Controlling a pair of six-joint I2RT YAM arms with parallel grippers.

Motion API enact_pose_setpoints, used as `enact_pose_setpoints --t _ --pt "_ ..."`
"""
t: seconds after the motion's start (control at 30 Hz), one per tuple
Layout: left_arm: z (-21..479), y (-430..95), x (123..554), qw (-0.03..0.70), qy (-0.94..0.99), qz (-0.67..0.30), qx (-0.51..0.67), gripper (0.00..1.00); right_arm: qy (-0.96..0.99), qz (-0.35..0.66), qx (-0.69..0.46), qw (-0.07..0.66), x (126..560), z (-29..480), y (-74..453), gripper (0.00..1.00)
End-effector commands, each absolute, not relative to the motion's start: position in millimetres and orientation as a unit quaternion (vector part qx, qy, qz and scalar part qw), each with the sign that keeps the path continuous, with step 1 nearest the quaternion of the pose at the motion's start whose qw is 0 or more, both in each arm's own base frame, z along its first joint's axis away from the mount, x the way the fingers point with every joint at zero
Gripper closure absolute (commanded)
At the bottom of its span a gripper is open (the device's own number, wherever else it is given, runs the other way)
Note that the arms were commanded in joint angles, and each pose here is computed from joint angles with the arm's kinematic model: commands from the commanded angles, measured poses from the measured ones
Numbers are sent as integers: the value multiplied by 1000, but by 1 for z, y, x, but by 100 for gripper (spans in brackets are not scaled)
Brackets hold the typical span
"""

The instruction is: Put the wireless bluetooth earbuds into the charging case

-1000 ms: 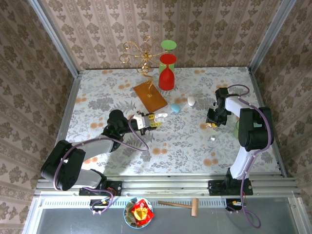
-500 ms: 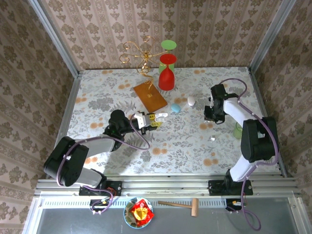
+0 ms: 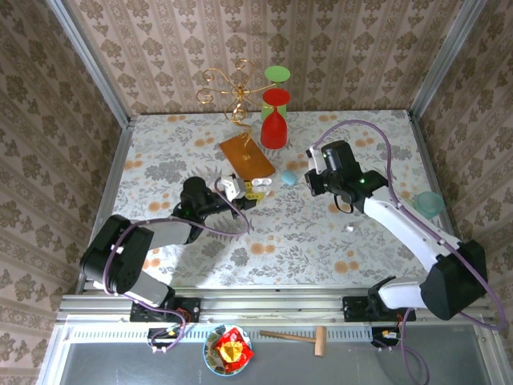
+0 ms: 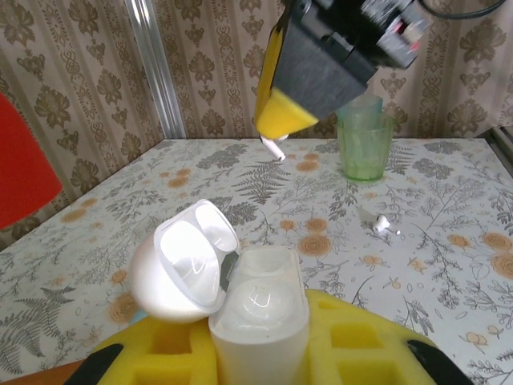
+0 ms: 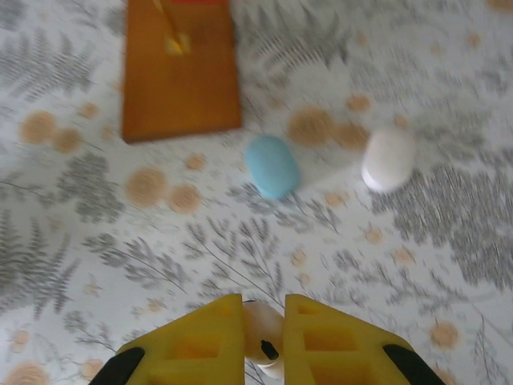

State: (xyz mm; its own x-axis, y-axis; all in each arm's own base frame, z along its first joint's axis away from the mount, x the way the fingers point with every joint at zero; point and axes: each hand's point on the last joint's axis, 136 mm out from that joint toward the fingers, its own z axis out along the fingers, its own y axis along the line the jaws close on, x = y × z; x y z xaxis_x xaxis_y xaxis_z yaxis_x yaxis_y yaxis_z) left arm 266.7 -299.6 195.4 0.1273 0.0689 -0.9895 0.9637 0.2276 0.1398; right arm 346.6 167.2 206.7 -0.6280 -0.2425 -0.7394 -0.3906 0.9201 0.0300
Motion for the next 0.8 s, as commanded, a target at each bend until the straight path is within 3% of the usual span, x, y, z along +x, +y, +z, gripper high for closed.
enact_pose_setpoints --t 0.0,0.37,0.77 --pt "205 -303 272 572 534 -400 478 100 858 110 -224 449 346 246 194 87" --pt "208 -307 276 557 554 -411 463 100 787 167 -320 501 326 285 276 87" --pt "211 -309 274 547 562 -428 448 100 775 200 -355 483 328 265 316 87"
